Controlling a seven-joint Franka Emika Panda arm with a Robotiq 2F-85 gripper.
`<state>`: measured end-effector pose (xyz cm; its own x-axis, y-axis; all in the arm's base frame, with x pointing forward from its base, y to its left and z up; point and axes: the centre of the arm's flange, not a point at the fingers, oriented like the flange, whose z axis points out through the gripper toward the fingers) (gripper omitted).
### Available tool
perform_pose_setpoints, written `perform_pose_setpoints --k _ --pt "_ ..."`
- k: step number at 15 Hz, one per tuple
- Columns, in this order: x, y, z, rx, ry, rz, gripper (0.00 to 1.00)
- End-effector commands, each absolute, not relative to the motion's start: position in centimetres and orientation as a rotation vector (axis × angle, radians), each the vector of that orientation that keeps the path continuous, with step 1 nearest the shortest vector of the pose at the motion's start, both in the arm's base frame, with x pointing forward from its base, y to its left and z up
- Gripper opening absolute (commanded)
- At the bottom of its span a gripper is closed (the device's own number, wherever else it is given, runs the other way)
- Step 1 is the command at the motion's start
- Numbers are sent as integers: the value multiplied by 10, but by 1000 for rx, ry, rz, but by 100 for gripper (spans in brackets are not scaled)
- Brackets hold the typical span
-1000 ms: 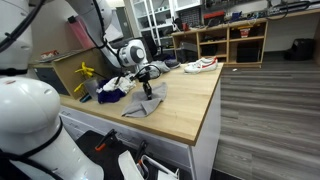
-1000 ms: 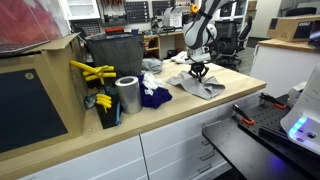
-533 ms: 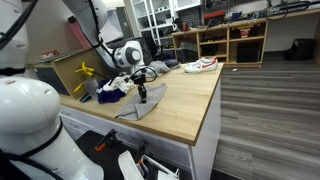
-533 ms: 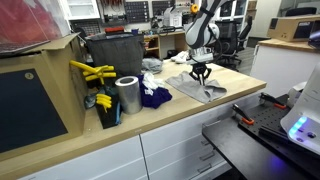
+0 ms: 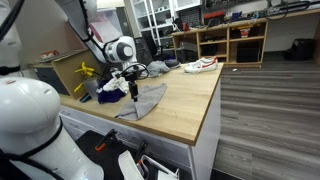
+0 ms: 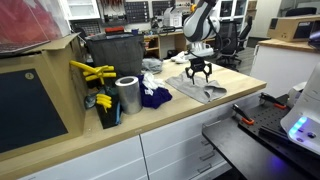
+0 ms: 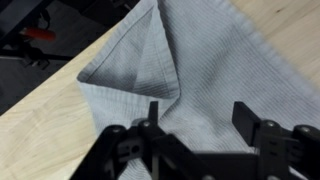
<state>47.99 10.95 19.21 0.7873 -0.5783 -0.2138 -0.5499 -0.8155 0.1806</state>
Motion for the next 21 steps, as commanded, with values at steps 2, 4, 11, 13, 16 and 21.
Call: perform_pose_setpoints --k 2,4,11,13,16,21 --pt "461 139 218 2915 -877 -467 100" --pt "453 152 218 2923 -857 -504 100" --pt "447 177 201 2944 -732 -526 100" --pt "454 180 197 2953 -648 -528 100" --pt "458 184 190 2979 -445 -533 100" --pt "461 196 180 2996 -171 -493 100"
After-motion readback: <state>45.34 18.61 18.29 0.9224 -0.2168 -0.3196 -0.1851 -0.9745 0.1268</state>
